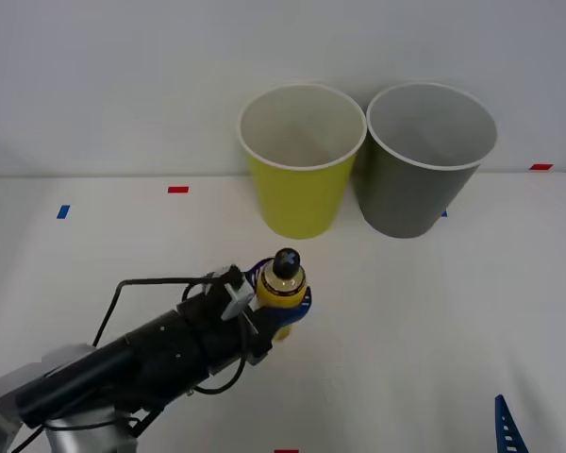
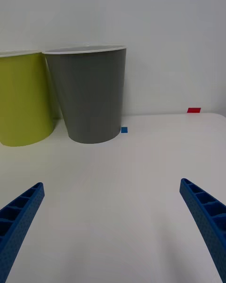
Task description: Put cans in the gray bin and PET bottles in the light green bin.
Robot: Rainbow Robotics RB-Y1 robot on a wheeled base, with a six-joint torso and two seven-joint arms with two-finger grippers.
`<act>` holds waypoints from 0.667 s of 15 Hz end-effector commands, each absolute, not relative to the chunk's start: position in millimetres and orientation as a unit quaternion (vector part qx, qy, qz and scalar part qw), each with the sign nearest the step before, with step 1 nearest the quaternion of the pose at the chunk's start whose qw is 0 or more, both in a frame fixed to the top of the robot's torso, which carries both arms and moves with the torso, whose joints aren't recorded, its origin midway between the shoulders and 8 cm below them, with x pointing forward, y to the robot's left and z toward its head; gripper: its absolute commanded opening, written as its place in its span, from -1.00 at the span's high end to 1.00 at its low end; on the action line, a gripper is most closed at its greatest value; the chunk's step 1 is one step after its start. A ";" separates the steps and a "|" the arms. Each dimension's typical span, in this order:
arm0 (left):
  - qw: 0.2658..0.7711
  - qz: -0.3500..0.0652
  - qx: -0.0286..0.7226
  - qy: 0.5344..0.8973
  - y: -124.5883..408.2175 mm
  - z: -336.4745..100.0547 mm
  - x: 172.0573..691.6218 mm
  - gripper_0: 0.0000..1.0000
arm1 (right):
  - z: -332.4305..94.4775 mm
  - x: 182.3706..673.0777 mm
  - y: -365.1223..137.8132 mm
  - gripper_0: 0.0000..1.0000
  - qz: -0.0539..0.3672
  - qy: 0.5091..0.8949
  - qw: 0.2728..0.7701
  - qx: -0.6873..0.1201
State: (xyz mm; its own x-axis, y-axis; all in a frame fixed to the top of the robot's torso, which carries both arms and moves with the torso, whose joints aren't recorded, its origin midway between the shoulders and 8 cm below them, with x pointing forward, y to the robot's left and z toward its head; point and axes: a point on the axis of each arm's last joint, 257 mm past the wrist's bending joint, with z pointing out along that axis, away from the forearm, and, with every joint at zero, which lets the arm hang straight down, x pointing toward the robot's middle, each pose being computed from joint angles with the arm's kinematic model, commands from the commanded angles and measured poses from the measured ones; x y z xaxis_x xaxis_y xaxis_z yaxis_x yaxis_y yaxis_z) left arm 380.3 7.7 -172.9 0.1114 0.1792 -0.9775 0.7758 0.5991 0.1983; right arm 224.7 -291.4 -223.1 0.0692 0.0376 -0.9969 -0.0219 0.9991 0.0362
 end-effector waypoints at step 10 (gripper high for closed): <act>0.641 -0.182 0.361 0.653 61.2 -27.5 364.6 1.00 | -223.1 224.6 -291.4 -1.00 0.020 0.682 0.731 0.006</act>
